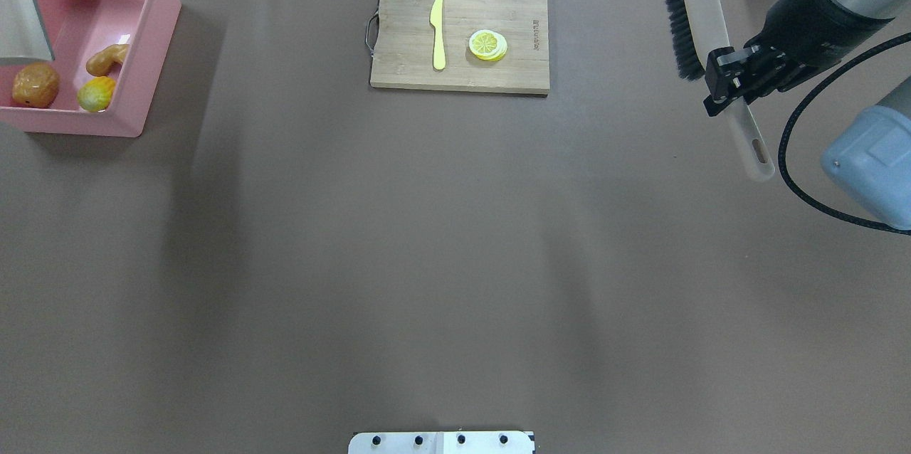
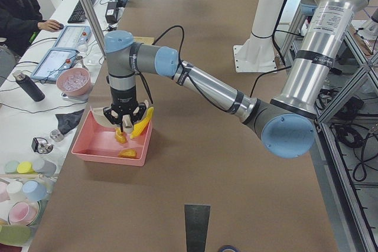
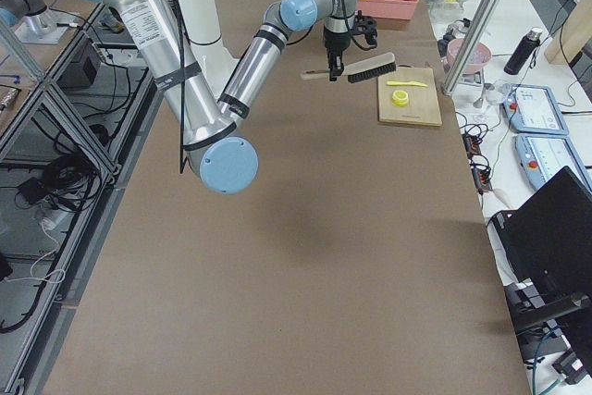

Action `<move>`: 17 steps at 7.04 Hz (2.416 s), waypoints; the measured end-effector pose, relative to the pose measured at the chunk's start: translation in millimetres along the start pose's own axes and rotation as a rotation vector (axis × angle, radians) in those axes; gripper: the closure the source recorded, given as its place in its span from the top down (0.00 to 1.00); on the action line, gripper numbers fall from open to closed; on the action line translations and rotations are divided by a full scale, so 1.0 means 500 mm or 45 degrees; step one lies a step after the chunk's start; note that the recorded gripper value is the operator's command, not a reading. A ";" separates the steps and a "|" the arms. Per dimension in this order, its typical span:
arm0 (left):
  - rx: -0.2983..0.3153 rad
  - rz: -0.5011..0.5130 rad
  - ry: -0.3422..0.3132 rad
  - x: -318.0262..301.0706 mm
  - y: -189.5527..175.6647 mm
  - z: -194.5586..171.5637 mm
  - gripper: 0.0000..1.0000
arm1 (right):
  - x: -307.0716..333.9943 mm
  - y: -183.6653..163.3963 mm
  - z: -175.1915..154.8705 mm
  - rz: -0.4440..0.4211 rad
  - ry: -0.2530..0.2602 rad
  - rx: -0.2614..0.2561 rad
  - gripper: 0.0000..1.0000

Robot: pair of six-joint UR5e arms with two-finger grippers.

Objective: Sweep and dump trash into bin
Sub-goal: 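Bring the empty dustpan back down to the table with the left gripper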

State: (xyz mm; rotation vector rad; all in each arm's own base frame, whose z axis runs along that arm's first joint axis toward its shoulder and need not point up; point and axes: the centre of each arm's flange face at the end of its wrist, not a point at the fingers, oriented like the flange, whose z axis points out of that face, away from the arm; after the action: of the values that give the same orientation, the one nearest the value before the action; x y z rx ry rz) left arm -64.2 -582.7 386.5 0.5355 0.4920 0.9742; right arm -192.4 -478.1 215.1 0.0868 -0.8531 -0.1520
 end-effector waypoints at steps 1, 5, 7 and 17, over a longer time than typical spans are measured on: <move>0.086 -0.039 -0.008 0.028 -0.053 -0.045 0.00 | 0.020 0.001 0.002 0.016 0.010 -0.002 0.00; 0.159 0.141 0.121 0.240 -0.297 0.015 0.00 | 0.163 -0.005 0.085 -0.006 0.097 -0.109 0.00; 0.076 0.252 0.141 0.357 -0.408 0.105 0.00 | 0.244 -0.046 0.195 0.066 0.140 -0.230 0.00; 0.005 0.631 0.096 0.618 -0.444 0.443 0.99 | 0.303 0.018 0.350 0.141 0.131 -0.437 0.00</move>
State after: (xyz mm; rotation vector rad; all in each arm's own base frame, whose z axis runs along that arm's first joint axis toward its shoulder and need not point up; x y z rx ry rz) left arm 358.1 -460.2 371.7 0.6407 0.4360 1.4711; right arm -225.6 -497.5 443.7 -0.2720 -0.7173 -0.1860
